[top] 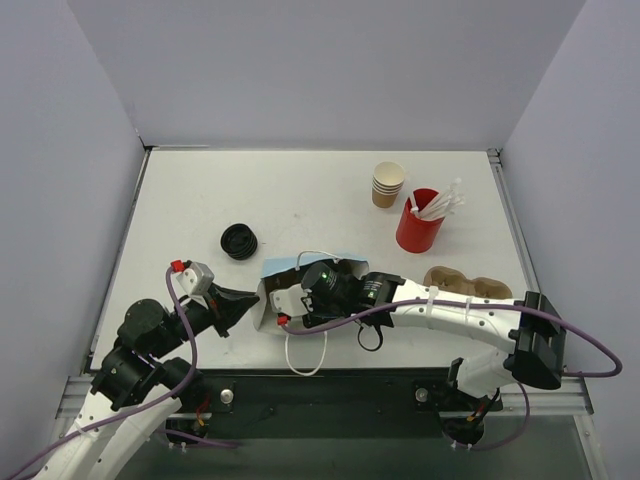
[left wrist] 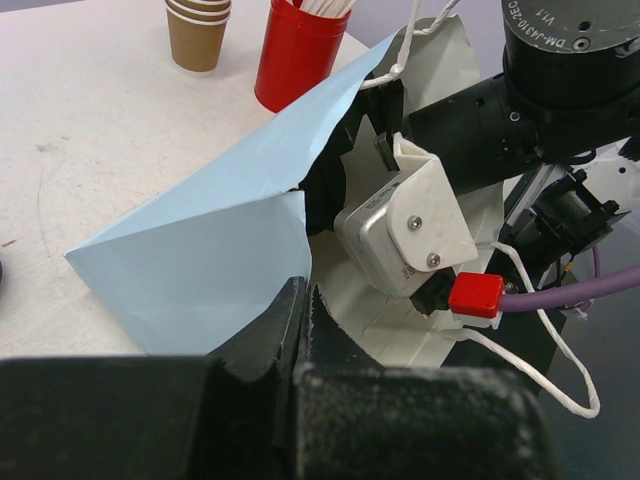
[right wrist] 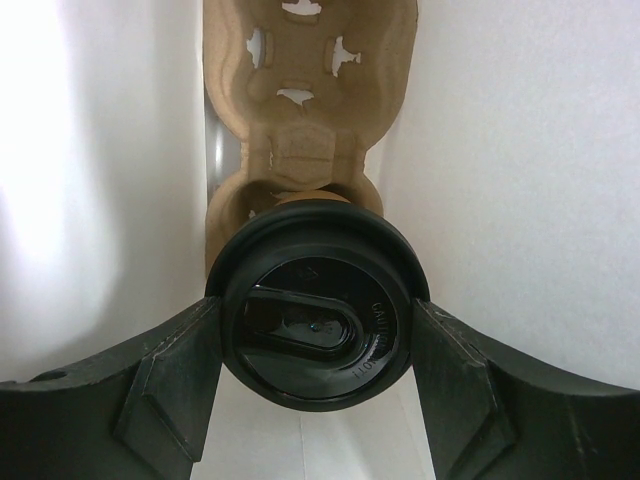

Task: Pack the takeout coffee

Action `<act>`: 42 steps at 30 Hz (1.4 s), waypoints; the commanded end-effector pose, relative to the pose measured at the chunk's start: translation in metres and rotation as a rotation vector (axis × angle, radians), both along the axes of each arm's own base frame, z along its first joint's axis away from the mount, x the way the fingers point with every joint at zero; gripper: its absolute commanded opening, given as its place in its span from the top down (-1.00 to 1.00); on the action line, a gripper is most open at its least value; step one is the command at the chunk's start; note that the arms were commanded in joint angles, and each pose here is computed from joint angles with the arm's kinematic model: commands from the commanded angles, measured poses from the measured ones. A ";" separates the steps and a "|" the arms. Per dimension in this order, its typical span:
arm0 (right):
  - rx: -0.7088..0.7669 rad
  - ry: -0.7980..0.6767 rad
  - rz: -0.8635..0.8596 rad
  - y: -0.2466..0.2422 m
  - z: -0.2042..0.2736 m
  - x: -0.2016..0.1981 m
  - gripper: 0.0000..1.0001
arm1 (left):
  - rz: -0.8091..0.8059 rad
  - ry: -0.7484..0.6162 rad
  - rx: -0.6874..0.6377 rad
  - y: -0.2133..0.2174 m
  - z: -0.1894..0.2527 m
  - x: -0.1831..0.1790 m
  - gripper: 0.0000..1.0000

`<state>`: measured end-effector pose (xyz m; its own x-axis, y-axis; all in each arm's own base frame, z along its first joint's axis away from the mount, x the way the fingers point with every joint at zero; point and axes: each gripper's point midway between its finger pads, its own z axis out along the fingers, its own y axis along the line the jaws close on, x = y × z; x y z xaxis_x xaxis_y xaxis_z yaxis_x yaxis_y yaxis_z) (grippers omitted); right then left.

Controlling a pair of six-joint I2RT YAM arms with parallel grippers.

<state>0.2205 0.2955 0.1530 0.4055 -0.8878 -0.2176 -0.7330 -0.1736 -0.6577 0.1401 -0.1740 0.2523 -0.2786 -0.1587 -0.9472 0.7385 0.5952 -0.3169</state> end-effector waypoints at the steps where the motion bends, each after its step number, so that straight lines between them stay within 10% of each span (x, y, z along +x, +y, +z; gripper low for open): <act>1: 0.001 0.009 -0.011 0.002 -0.011 0.005 0.15 | -0.016 -0.025 -0.024 -0.002 0.010 -0.001 1.00; 24: 0.026 0.017 -0.047 -0.005 -0.028 0.015 -0.01 | -0.020 0.010 -0.043 -0.007 0.016 0.002 1.00; 42: 0.098 -0.017 -0.087 -0.004 -0.005 0.024 -0.68 | -0.007 0.003 -0.027 -0.008 0.019 0.008 1.00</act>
